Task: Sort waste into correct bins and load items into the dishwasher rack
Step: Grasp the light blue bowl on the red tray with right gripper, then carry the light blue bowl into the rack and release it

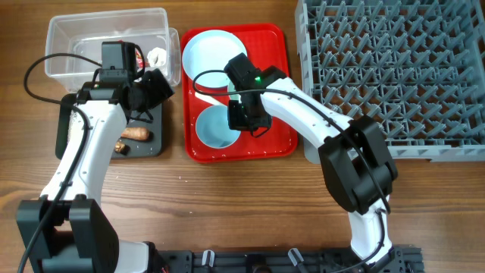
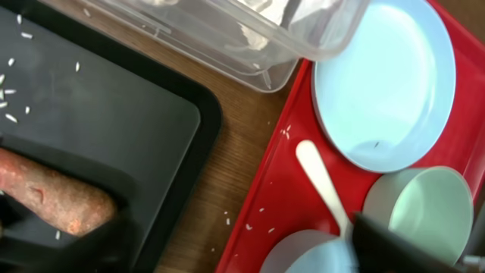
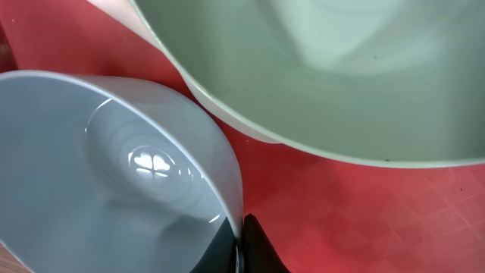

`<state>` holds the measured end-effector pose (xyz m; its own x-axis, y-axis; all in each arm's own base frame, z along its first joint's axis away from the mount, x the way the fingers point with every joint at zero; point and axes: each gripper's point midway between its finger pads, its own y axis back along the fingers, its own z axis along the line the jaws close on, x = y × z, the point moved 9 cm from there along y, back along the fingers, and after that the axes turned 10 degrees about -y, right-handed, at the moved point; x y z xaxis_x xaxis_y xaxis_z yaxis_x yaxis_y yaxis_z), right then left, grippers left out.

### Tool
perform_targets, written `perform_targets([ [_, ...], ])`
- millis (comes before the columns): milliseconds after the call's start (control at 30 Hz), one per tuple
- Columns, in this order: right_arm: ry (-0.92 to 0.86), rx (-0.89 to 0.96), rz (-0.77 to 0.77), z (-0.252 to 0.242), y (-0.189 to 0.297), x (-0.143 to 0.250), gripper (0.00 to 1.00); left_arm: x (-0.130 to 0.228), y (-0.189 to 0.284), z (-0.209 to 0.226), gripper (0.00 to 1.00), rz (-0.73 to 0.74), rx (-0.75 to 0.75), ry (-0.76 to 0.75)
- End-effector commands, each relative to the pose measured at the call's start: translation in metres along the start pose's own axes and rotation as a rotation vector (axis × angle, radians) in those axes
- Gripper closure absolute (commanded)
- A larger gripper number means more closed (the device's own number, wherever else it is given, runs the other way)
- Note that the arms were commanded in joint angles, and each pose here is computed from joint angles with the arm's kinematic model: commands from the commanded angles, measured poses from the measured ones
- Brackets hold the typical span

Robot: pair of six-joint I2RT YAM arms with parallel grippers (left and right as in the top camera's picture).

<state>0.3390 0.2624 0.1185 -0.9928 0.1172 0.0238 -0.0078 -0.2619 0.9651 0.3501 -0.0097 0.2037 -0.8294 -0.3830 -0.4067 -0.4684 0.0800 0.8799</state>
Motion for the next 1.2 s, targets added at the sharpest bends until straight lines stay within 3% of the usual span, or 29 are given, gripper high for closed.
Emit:
perform_targets([
  [0, -0.005, -0.005, 0.026, -0.002, -0.001, 0.003, 0.96, -0.003, 0.005, 0.002, 0.0, -0.012, -0.009, 0.004],
  [167, 0.035, -0.009, 0.001, -0.002, 0.026, 0.008, 0.96, -0.002, 0.005, 0.002, 0.0, -0.008, -0.011, 0.005],
  [300, 0.031, 0.016, -0.126, -0.011, 0.085, 0.014, 0.96, -0.002, 0.005, 0.002, 0.0, -0.008, -0.011, 0.005],
  [533, -0.09, 0.17, -0.616, -0.057, 0.205, 0.013, 0.96, -0.002, 0.005, 0.002, 0.0, -0.008, -0.011, 0.005],
  [667, -0.277, 0.534, -1.004, -0.105, 0.261, 0.006, 0.96, -0.002, 0.005, 0.002, 0.0, -0.008, -0.011, 0.005],
  [800, -0.366, 0.816, -1.184, -0.13, 0.282, -0.009, 0.96, -0.002, 0.005, 0.002, 0.0, -0.008, -0.011, 0.005],
  [1167, -0.12, 1.0, -1.278, -0.116, 0.257, -0.122, 0.96, -0.002, 0.005, 0.002, 0.0, -0.008, -0.011, 0.005],
])
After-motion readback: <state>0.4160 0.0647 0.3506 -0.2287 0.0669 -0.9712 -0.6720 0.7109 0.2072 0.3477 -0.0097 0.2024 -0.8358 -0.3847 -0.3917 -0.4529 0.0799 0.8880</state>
